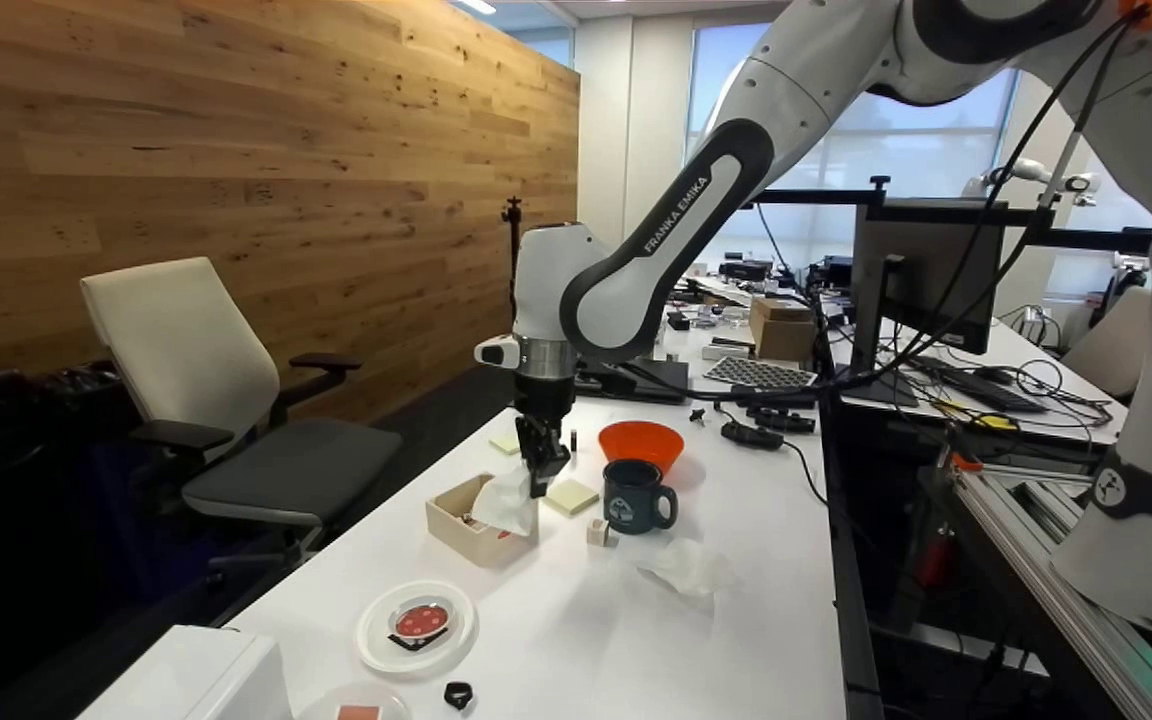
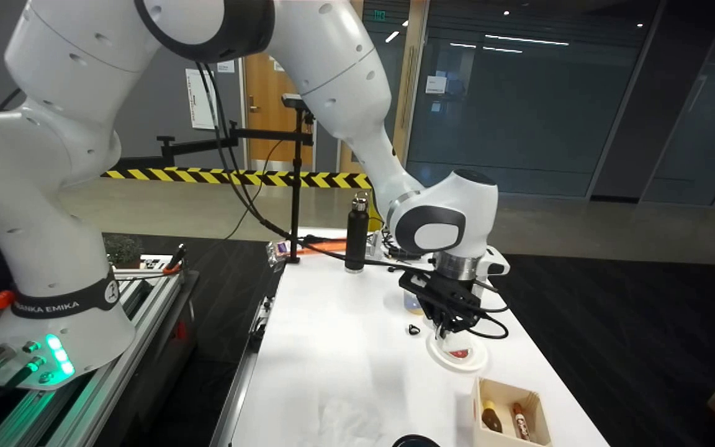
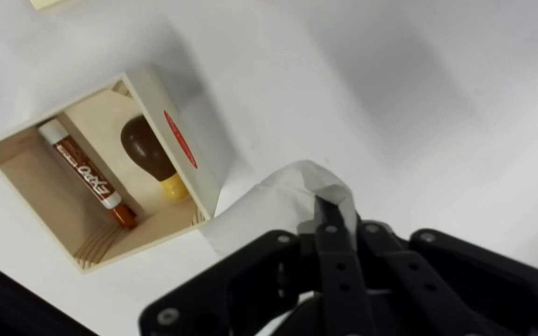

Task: Use the paper towel to wipe the table

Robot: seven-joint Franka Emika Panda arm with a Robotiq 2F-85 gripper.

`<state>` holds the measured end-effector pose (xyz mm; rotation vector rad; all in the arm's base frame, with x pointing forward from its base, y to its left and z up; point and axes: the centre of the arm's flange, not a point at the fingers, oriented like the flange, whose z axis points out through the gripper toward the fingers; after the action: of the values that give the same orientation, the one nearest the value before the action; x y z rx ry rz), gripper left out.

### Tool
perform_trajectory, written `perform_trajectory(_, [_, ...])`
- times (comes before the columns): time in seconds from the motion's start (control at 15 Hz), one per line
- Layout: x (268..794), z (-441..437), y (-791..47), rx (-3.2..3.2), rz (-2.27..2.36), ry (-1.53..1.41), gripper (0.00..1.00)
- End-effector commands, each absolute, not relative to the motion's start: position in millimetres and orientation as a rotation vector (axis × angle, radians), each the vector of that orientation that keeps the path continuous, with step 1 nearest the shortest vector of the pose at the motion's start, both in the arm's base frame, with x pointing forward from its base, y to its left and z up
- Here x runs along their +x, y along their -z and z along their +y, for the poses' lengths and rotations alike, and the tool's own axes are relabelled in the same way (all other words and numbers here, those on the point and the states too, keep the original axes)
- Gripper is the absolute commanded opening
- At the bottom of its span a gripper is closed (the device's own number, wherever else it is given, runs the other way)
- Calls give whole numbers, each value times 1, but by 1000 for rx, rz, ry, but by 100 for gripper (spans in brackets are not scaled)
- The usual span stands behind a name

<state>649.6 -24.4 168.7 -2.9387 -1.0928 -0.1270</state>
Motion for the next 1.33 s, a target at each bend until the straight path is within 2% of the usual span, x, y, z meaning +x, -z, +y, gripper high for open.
perform_trajectory(0.0, [654,-15,-162,-2951,-1120,81,0])
perform_trajectory(0.27, [660,-11,-164,-2987,-1100,160,0])
perform_trajectory(1.07, [654,-12,-165,-2969,-1123,138,2])
perform_trajectory(1.27, [695,-13,-143,-2955,-1104,42,0])
